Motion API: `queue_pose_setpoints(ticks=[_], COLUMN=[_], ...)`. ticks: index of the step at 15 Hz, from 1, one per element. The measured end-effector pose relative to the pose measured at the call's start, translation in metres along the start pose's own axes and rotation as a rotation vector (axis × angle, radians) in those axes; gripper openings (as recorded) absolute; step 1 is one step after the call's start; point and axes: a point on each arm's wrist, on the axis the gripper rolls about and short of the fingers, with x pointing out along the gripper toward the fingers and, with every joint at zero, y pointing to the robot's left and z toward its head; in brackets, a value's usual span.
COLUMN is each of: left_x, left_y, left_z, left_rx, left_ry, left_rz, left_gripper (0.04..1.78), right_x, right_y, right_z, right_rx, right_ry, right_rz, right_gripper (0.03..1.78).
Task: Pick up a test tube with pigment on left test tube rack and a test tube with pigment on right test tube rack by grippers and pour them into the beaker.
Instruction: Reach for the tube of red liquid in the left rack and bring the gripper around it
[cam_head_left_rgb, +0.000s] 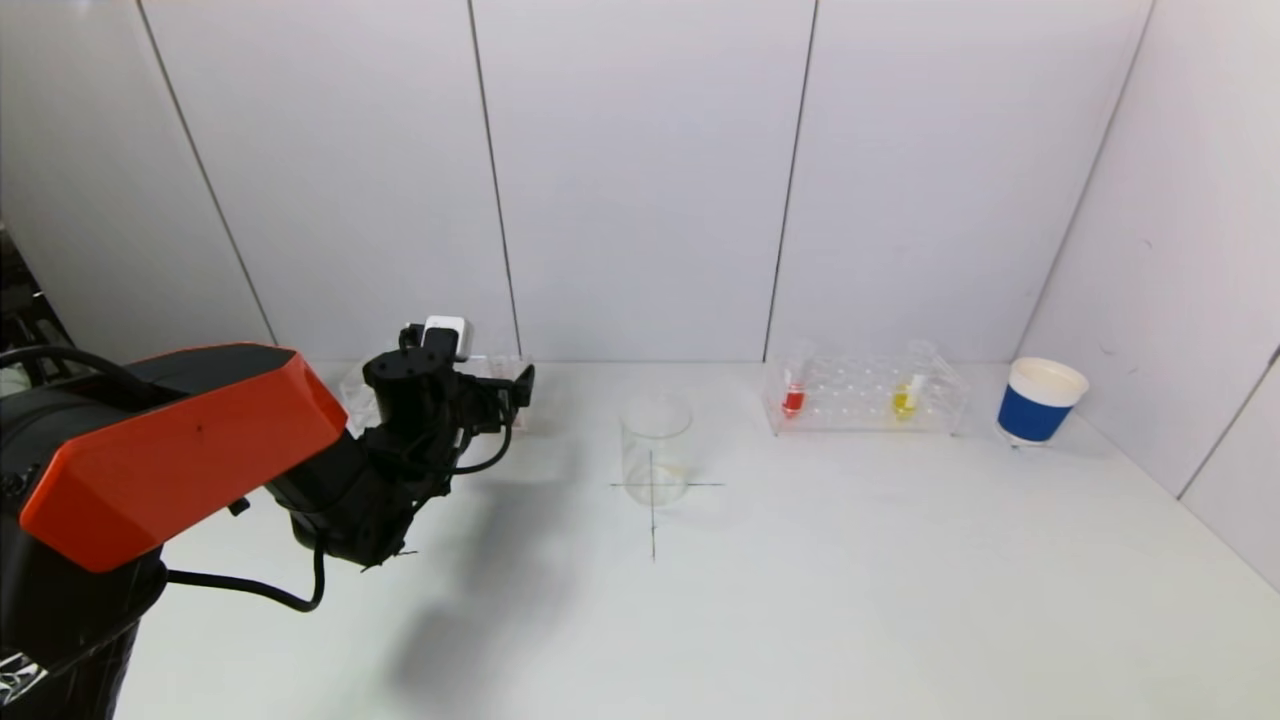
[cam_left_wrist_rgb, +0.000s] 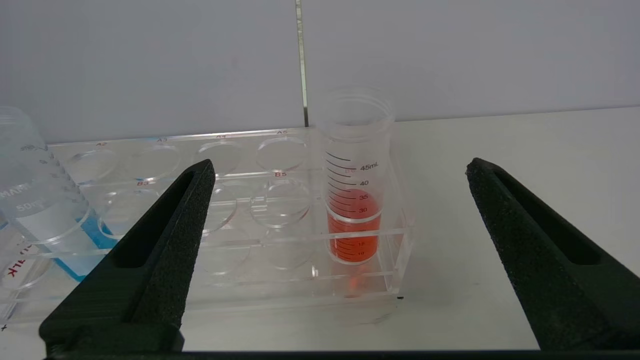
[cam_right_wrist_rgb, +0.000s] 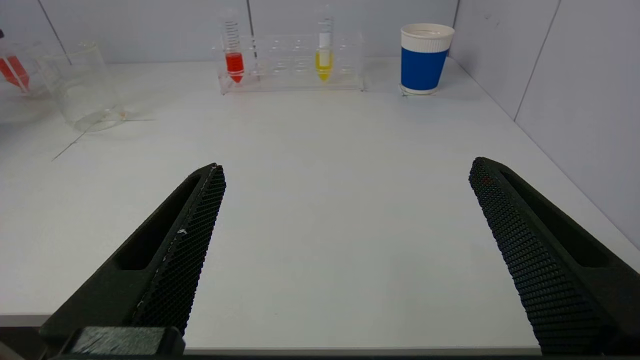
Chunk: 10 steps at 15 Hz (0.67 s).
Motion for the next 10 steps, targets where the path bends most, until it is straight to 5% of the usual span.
queue_pose_setpoints(ticks=[10], left_x=[0.005], left_y=[-0.0003], left_z=[-0.0008], left_rx=[0.003], left_ry=[0.006], left_rz=[0.001], left_gripper=[1.76], right_x=[0.0], right_y=[0.0], right_z=[0.0], right_rx=[0.0], right_ry=[0.0], right_rz=[0.0], right_gripper=[1.77])
